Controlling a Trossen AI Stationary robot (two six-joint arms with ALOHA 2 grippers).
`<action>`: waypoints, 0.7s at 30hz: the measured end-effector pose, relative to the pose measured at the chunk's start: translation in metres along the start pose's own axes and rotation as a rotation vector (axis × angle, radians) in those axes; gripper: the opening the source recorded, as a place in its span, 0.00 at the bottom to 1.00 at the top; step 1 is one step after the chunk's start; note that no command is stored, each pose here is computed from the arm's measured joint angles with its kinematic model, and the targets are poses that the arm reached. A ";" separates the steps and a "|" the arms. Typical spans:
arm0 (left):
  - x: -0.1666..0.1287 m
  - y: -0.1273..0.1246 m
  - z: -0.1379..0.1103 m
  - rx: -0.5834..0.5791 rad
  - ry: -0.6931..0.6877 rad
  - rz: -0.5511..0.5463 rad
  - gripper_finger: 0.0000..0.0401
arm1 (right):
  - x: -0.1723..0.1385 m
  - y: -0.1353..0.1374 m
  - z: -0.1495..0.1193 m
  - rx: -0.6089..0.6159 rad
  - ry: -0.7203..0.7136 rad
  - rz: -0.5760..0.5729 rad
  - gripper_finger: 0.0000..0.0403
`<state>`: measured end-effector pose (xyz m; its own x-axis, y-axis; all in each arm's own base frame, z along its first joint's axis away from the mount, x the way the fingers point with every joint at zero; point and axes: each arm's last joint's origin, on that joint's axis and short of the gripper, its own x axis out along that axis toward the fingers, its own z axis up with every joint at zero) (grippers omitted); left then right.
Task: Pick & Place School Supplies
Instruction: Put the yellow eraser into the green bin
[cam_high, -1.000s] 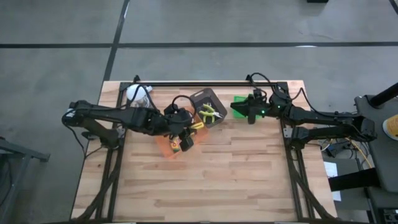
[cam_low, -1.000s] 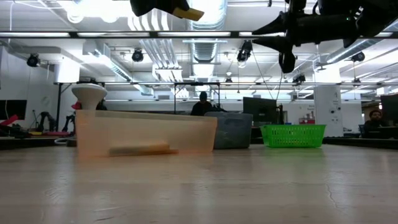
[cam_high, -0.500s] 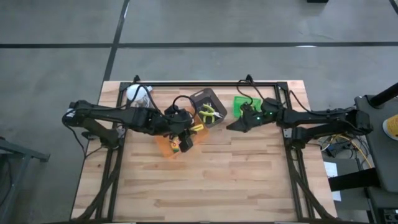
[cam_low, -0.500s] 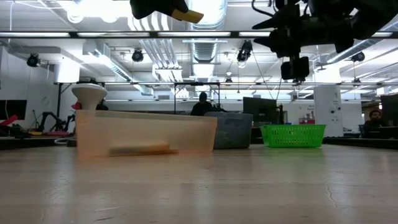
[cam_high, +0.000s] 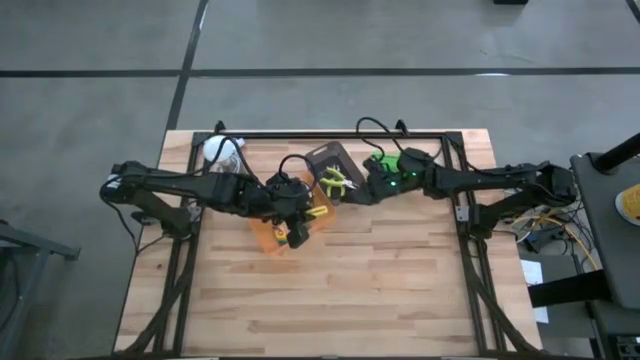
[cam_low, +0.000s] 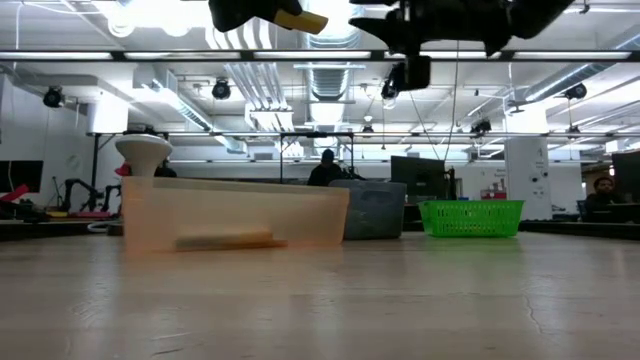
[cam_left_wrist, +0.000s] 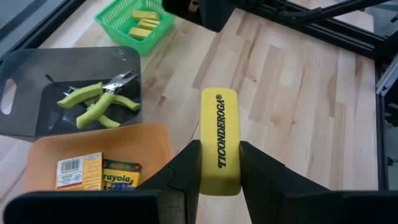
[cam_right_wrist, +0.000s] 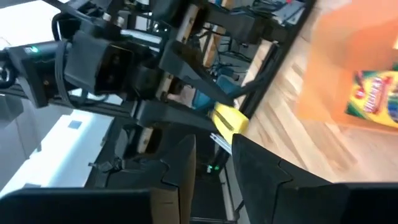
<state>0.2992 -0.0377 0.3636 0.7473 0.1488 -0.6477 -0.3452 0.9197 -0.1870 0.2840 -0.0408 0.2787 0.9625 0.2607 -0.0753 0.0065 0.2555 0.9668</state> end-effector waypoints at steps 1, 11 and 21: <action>0.000 0.000 0.000 -0.001 0.000 0.000 0.25 | 0.004 0.002 0.002 -0.002 0.005 0.005 0.25; 0.000 0.001 0.001 -0.002 -0.027 0.046 0.25 | 0.032 0.002 0.013 0.021 0.080 0.009 0.22; 0.000 0.001 0.001 0.017 -0.025 0.048 0.25 | 0.038 -0.008 0.012 0.042 0.114 -0.011 0.23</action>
<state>0.2991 -0.0361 0.3639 0.7440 0.2015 -0.6371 -0.3714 0.9173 -0.1437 0.3241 -0.0438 0.2715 0.9251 0.3630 -0.1114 0.0309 0.2205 0.9749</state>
